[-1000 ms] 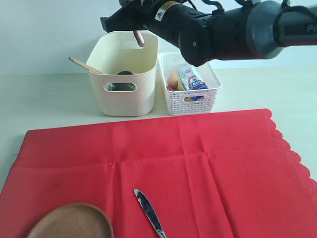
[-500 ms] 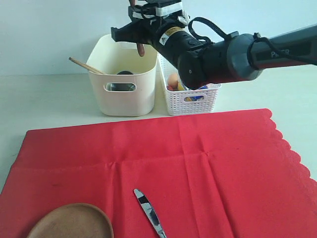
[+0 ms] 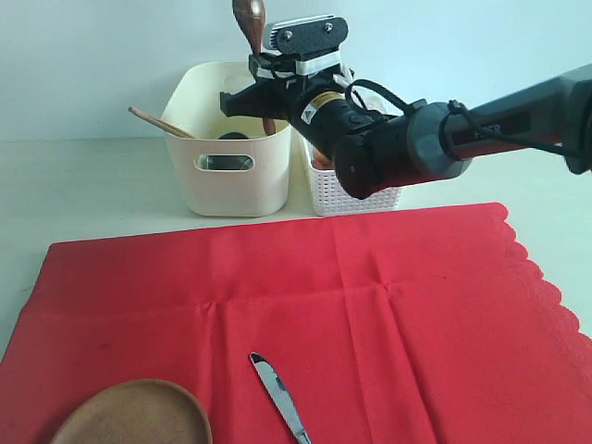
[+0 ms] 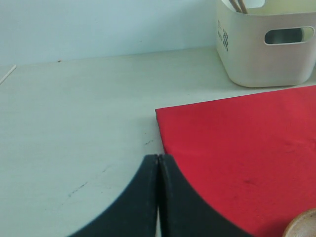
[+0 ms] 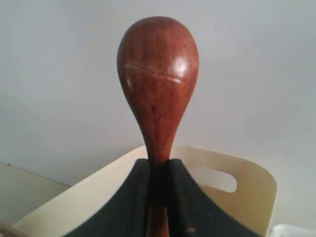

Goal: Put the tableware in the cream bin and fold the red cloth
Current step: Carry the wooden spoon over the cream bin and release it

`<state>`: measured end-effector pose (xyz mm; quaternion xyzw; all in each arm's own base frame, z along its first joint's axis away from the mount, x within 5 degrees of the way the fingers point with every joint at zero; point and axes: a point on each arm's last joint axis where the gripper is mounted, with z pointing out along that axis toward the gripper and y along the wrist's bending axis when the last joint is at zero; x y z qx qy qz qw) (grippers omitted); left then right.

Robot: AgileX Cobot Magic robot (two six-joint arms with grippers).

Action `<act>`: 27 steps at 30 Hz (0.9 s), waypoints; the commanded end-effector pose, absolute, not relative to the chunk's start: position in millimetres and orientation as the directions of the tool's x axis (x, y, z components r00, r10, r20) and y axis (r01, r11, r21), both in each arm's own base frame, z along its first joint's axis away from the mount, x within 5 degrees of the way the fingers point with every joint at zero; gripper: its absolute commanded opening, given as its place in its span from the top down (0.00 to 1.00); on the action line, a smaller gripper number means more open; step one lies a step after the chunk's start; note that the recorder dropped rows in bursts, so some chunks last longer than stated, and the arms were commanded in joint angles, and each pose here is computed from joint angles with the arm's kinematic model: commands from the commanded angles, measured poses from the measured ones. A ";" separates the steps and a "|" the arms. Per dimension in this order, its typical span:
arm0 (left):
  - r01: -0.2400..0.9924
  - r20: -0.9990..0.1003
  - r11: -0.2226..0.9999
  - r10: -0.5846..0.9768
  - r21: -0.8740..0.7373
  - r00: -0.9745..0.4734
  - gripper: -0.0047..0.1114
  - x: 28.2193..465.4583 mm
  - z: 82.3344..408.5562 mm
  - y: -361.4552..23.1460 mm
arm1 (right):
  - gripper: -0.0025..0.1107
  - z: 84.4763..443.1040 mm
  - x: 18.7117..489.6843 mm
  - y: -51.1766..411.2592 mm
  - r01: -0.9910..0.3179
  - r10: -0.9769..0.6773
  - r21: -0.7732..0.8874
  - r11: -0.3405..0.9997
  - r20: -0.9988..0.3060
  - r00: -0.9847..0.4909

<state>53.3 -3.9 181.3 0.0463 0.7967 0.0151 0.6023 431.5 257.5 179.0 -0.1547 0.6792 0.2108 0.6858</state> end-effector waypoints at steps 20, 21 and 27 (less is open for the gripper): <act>0.058 -0.961 0.995 0.096 0.084 -0.259 0.96 53.2 181.3 -3.9 | 0.48 181.5 432.6 256.6 -0.498 -0.039 -0.036 0.866 -0.999 0.004; 0.058 -0.961 0.995 0.096 0.084 -0.259 0.96 53.2 181.3 -3.9 | 0.48 183.8 432.1 256.3 -0.500 -0.048 -0.035 0.866 -0.999 -0.013; 0.058 -0.961 0.995 0.096 0.084 -0.259 0.96 53.2 181.3 -3.9 | 0.48 204.8 425.0 252.7 -0.508 -0.117 -0.035 0.861 -0.984 -0.130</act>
